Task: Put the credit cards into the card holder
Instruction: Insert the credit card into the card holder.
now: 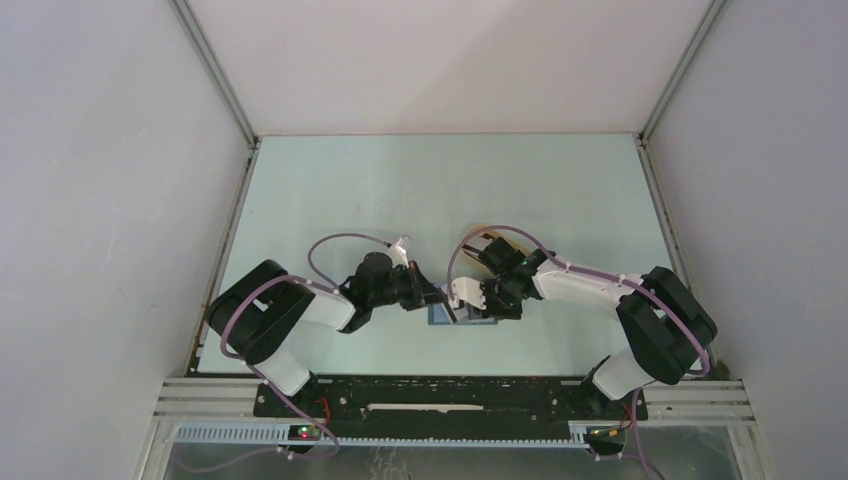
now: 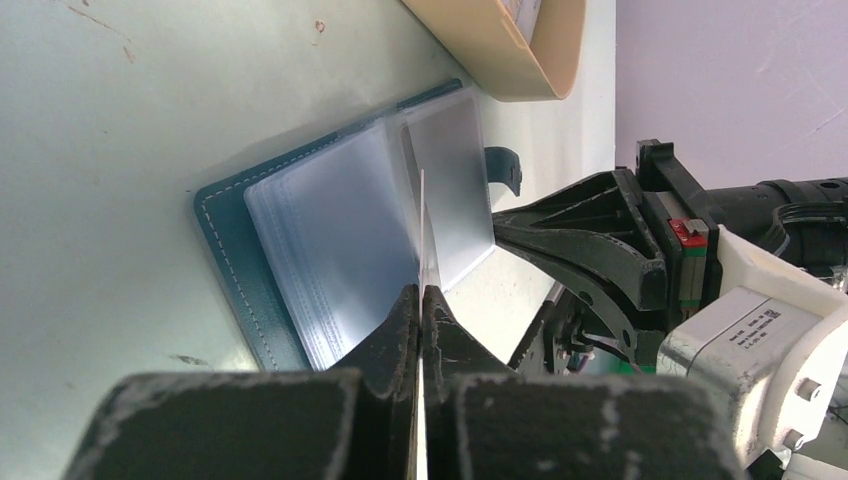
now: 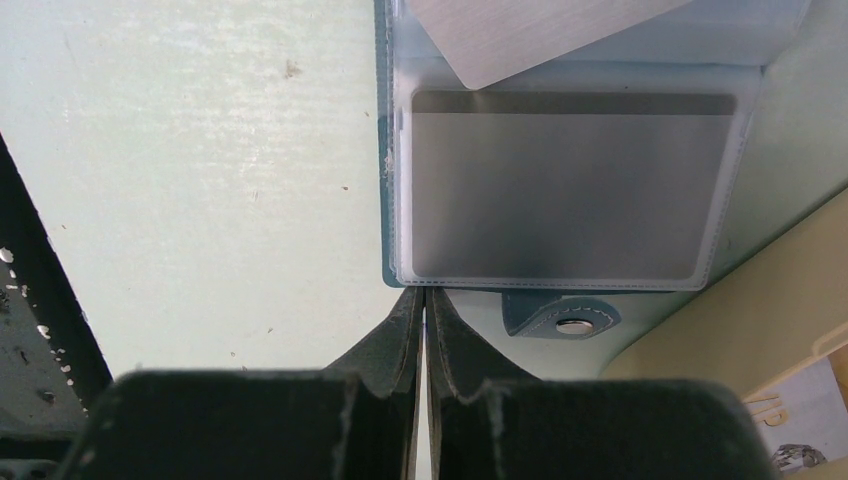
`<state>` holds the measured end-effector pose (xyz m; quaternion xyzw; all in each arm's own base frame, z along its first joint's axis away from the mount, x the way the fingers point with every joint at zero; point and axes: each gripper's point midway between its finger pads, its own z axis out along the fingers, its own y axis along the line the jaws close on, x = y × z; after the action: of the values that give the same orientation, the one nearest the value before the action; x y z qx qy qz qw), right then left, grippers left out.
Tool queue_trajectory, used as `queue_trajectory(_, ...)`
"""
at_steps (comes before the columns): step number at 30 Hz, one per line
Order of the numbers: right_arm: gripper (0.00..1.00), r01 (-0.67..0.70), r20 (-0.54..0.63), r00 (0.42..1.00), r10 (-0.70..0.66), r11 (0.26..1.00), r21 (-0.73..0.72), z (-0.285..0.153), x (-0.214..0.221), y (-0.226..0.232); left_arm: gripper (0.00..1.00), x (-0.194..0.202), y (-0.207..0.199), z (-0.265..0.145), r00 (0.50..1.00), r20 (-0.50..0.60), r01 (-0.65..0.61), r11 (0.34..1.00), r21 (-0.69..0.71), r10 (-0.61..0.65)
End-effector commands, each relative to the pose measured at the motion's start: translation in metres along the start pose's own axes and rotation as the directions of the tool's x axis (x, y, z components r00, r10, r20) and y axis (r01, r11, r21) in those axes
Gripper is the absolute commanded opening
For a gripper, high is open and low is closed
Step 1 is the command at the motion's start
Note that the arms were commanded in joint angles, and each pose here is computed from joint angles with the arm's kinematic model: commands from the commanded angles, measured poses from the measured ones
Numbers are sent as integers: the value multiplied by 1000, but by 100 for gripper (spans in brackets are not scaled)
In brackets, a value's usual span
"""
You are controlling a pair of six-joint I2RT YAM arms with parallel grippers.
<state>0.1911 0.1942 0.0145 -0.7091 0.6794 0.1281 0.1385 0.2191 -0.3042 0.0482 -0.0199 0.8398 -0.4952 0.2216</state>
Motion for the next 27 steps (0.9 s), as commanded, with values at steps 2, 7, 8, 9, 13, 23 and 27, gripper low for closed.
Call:
queue_trajectory(2, 10, -13, 16, 1000, 13, 1000, -14, -1, -6, -1, 0, -7, -16, 0, 999, 0, -45, 997, 58, 45)
queue_trajectory(7, 10, -12, 15, 1000, 12, 1000, -14, -1, -6, -1, 0, -7, -18, -4, 999, 0, -49, 997, 66, 49)
queue_trajectory(8, 10, -12, 15, 1000, 12, 1000, -14, -1, -6, -1, 0, -7, -17, -3, 999, -2, -51, 997, 63, 51)
queue_trajectory(9, 10, -11, 15, 1000, 12, 1000, -14, -1, -6, -1, 0, -7, -17, -3, 999, -5, -51, 997, 61, 51)
queue_trajectory(13, 10, -13, 16, 1000, 13, 1000, -12, -1, -6, -1, 0, -6, -19, 0, 999, -17, -49, 996, 72, 50)
queue_trajectory(23, 10, -10, 14, 1000, 10, 1000, -16, -1, -6, 0, 0, -8, -18, 4, 998, -19, -51, 996, 67, 52)
queue_trajectory(27, 10, -11, 14, 1000, 11, 1000, -15, -1, -6, 0, 0, -12, -12, 6, 999, -8, -52, 998, 24, 52)
